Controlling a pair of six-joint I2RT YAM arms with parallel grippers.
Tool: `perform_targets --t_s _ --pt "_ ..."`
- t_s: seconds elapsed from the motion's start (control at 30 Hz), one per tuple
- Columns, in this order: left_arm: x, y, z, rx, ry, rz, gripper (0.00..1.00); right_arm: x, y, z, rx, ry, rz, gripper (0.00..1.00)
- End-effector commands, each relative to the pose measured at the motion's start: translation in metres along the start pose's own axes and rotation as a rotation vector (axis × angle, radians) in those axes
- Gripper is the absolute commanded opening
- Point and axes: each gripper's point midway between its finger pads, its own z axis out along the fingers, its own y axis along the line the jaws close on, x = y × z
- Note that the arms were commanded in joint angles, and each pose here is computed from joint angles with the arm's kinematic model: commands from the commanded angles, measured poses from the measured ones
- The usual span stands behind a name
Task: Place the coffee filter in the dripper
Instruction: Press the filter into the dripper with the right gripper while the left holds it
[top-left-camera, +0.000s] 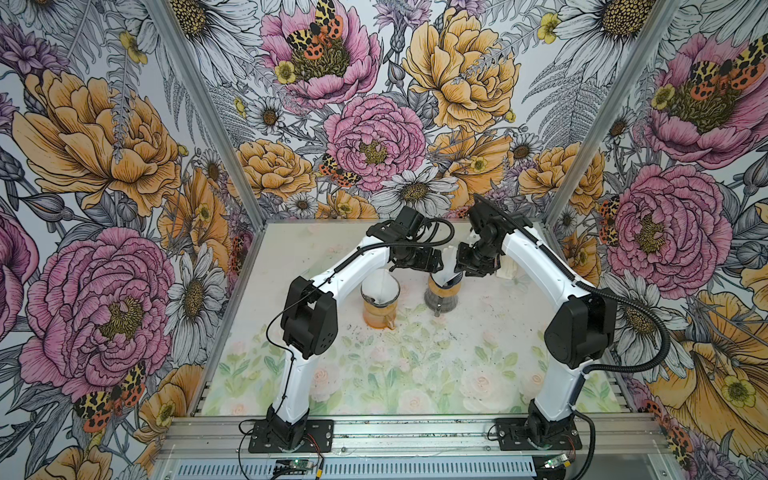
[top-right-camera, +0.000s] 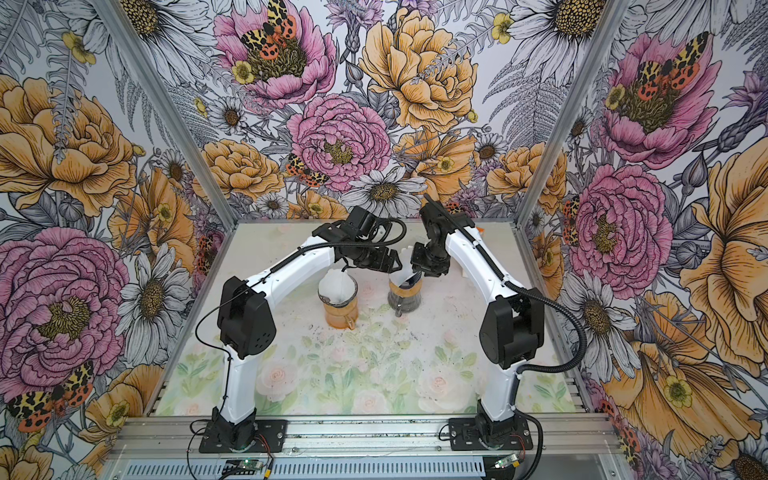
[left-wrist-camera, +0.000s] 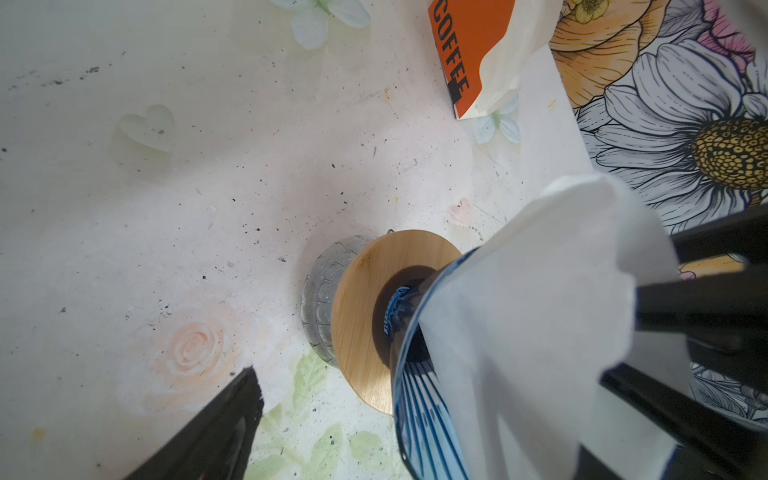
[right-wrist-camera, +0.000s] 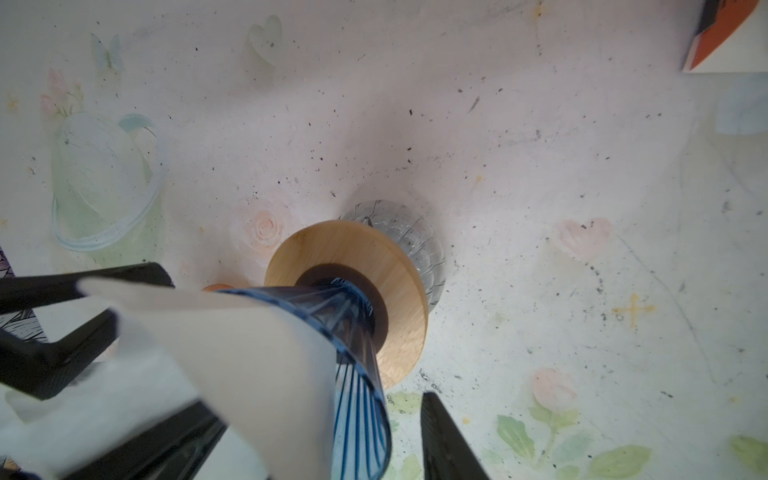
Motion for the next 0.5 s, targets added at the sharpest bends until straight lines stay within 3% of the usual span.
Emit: perform_targets --t_s 0.0,0.47 --pt "-0.002 0.005 0.006 0.003 0.009 0.002 0.85 -0.009 -0.005 0.003 0.033 -0.018 -0.012 0.38" --pt "0.005 0.011 0.015 -0.006 0.039 -0.013 0.82 -0.02 -0.008 0.019 0.037 -0.021 -0.032 0.38"
